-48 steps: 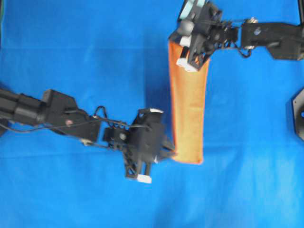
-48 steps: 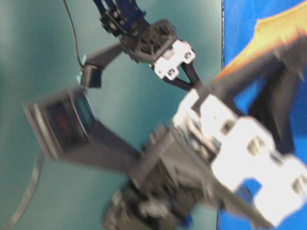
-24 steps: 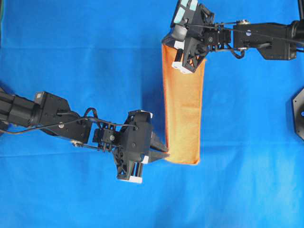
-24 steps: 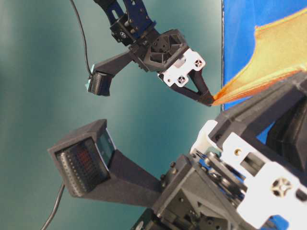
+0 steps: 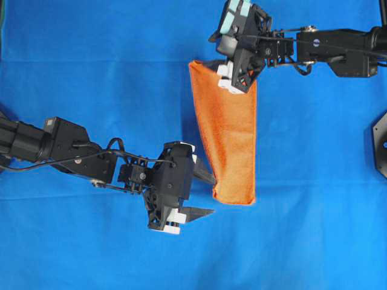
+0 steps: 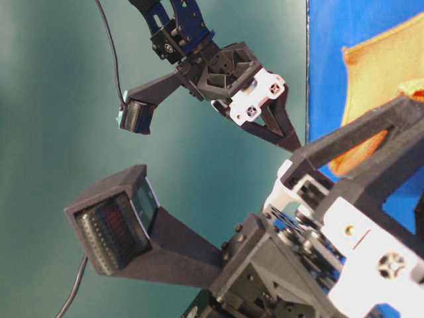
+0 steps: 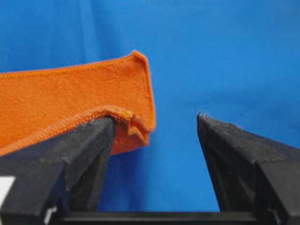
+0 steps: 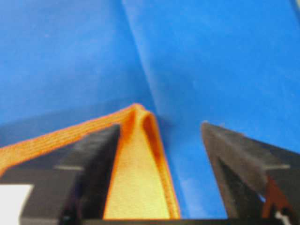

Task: Fold the orange towel.
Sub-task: 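Lay the folded towel down and open both grippers, then retract both grippers to the sides, then grasp the top corners of the folded rectangle with both grippers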

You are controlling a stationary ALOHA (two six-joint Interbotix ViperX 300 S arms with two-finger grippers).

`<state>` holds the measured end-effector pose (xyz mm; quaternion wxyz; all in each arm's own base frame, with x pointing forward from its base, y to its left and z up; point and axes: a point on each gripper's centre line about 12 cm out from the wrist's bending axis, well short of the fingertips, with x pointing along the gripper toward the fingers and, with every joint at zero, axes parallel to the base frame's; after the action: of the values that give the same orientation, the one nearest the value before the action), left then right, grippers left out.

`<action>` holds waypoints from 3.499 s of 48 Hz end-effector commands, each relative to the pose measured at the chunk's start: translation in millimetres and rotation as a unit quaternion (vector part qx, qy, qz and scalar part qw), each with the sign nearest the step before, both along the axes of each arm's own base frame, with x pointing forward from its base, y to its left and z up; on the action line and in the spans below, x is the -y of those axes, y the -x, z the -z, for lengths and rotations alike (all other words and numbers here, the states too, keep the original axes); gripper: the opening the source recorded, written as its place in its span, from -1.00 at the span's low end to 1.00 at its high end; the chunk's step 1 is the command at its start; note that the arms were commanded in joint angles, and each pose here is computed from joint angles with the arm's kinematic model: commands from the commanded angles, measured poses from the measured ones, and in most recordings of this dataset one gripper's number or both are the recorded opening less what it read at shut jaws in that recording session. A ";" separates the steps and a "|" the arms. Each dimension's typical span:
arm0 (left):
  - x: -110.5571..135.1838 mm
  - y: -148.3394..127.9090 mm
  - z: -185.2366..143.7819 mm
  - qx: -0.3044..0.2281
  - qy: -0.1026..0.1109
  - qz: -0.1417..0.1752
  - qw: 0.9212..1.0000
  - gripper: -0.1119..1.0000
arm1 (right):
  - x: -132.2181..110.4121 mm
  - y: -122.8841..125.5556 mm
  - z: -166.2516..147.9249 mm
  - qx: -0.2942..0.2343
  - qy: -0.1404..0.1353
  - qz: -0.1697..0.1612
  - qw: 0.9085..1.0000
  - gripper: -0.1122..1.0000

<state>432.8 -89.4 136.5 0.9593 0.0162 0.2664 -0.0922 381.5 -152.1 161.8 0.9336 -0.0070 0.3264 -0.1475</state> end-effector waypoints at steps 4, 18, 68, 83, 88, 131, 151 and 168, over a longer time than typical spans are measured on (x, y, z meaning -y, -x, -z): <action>-1.9 0.4 -31.9 0.022 -0.002 0.003 1.000 0.31 | 0.3 -1.2 -14.4 0.013 0.007 0.003 1.000 0.30; -12.5 54.4 -77.7 -0.043 -0.021 0.011 0.999 0.30 | -11.5 32.0 -52.9 0.032 0.023 0.020 0.999 0.33; -91.9 194.4 -87.2 0.163 0.006 -0.101 0.981 0.30 | -113.1 156.3 -49.3 0.190 -0.081 -0.063 0.976 0.31; -92.4 187.3 -91.8 0.172 0.007 -0.102 0.980 0.30 | -109.4 152.8 -56.4 0.197 -0.079 -0.055 0.976 0.31; -98.2 172.9 -94.3 0.172 0.004 -0.113 0.979 0.31 | -99.5 148.5 -62.3 0.192 -0.072 -0.034 0.978 0.31; -244.3 38.6 38.0 0.010 -0.018 -0.277 0.961 0.76 | 15.5 87.2 51.4 -0.020 -0.096 0.097 0.990 0.33; -263.2 35.7 61.3 -0.009 -0.016 -0.295 0.955 0.53 | 15.5 83.7 73.6 -0.030 -0.114 0.089 0.989 0.25; -232.9 29.5 65.0 -0.018 -0.021 -0.258 0.966 -0.76 | 14.6 78.8 70.6 -0.030 -0.100 0.072 0.992 -0.74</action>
<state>399.3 151.9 64.6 0.9414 -0.0404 0.2863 0.1739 297.3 -164.9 84.6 0.9008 0.1123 0.3776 -0.1828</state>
